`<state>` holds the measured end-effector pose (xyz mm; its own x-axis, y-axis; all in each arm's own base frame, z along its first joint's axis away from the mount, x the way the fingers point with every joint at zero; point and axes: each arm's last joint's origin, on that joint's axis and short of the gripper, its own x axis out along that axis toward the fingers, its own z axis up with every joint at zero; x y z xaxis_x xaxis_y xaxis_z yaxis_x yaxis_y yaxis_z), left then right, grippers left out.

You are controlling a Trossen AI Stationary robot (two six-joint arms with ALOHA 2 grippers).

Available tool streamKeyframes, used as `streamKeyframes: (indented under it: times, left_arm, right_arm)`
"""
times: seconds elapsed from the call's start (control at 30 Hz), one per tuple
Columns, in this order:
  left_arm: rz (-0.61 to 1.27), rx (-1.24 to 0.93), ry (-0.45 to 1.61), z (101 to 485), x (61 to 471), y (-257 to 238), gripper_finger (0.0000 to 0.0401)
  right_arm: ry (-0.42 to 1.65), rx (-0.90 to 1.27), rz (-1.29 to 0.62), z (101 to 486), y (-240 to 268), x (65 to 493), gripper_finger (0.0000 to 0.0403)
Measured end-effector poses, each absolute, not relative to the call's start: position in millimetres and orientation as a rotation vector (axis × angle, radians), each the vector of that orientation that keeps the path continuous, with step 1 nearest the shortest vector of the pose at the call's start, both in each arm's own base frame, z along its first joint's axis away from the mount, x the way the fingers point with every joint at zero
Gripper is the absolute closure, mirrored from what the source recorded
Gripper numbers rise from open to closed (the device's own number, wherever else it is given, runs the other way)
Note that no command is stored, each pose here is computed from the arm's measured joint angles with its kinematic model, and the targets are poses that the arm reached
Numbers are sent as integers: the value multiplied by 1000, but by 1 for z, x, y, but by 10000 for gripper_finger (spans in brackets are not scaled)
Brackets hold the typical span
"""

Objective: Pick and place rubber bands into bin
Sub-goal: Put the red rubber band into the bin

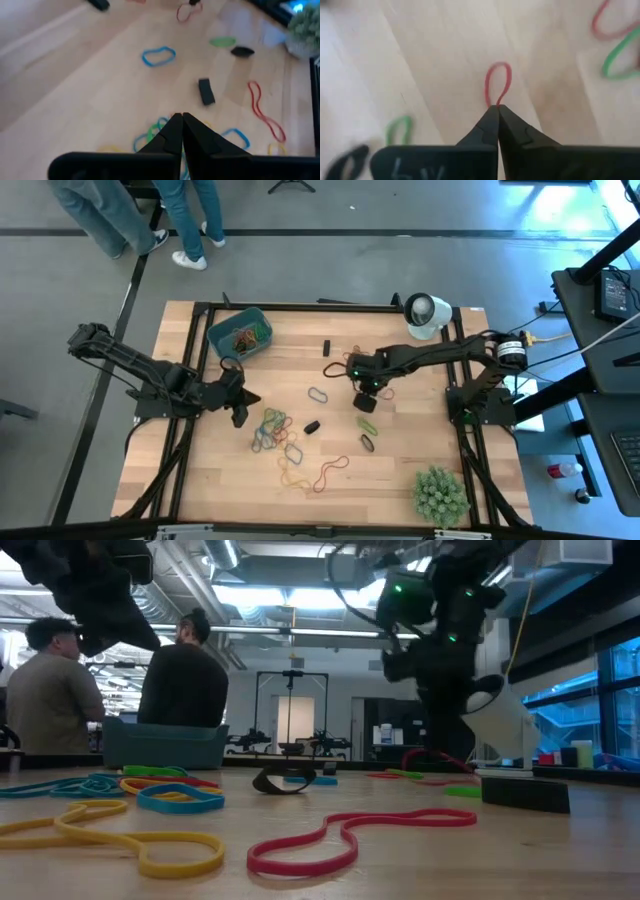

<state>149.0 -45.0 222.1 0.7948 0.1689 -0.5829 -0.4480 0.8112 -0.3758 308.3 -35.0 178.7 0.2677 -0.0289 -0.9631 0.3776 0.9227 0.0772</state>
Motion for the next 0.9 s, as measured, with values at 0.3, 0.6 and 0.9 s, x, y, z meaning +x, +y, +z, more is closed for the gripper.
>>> streamKeyframes:
  times: [0.3, 0.6, 0.9]
  left_arm:
    - [372, -454, 378, 236, 157, -45, 291]
    - [418, -294, 100, 264, 167, -43, 186]
    - [415, -266, 5, 272, 186, -24, 166]
  right_arm:
    - [928, 282, -225, 270, -40, 354, 401]
    - [563, 220, -164, 346, -40, 380, 402]
    - [435, 185, -115, 360, -30, 391, 403]
